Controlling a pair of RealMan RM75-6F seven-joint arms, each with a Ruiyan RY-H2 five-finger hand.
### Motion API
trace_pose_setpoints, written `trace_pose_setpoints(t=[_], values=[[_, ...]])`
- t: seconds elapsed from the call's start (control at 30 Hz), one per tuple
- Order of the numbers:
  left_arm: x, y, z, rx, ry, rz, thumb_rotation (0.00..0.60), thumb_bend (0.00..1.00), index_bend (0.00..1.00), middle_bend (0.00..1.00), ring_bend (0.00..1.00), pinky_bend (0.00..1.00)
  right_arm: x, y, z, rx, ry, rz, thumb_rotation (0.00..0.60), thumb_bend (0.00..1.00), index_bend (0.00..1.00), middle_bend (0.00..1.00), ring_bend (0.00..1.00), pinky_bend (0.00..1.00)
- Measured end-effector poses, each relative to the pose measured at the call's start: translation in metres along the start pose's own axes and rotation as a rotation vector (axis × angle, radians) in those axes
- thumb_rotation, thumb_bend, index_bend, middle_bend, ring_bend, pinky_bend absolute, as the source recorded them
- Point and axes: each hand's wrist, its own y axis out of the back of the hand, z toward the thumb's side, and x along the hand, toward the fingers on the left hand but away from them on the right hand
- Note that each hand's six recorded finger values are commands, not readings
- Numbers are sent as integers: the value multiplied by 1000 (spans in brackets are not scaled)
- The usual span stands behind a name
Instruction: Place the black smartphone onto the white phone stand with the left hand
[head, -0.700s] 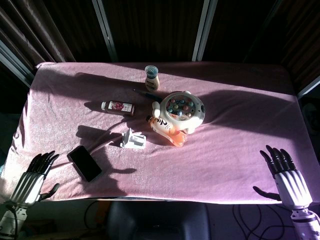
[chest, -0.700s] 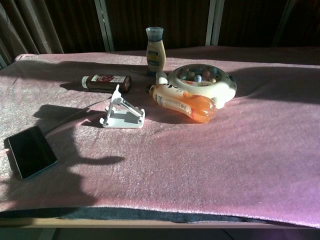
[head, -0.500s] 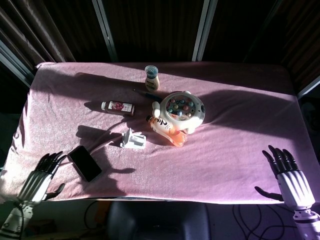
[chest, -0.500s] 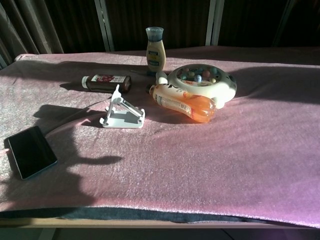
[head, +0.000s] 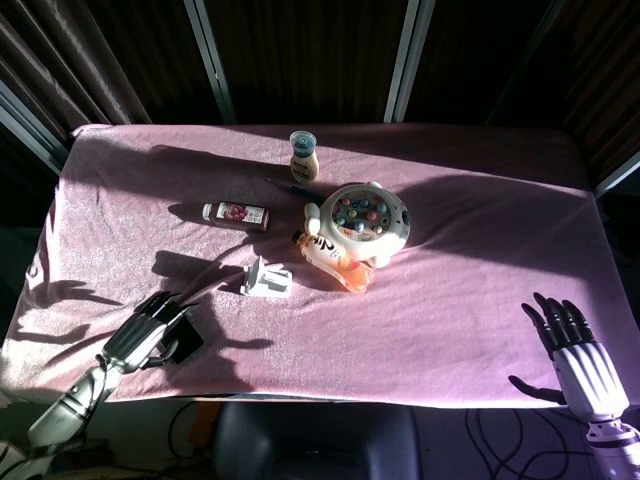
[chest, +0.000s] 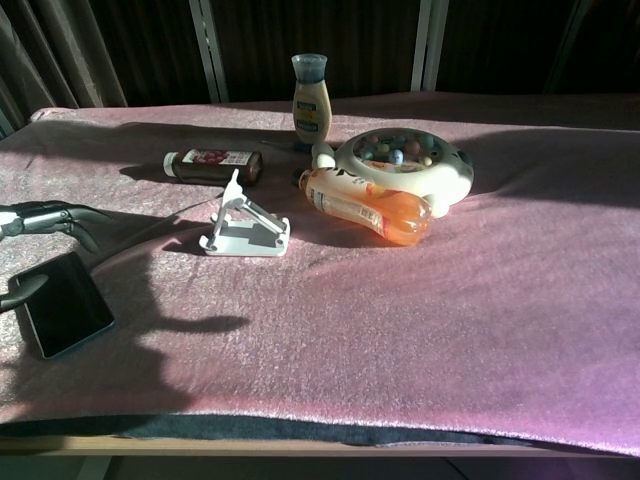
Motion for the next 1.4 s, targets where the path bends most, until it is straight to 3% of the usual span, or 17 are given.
trace_pose_setpoints(t=[0.5,1.4], values=[[17,-19,-41,-26,151,-101,600,559,80,237,0,0,-1,0,2,-12,7,2,600,186,0,0,0,0],[24,-30,-48,-8,191,-165,600,563,94,266,0,0,0,2,1,-22,5,-3,600,187,0,0,0,0]])
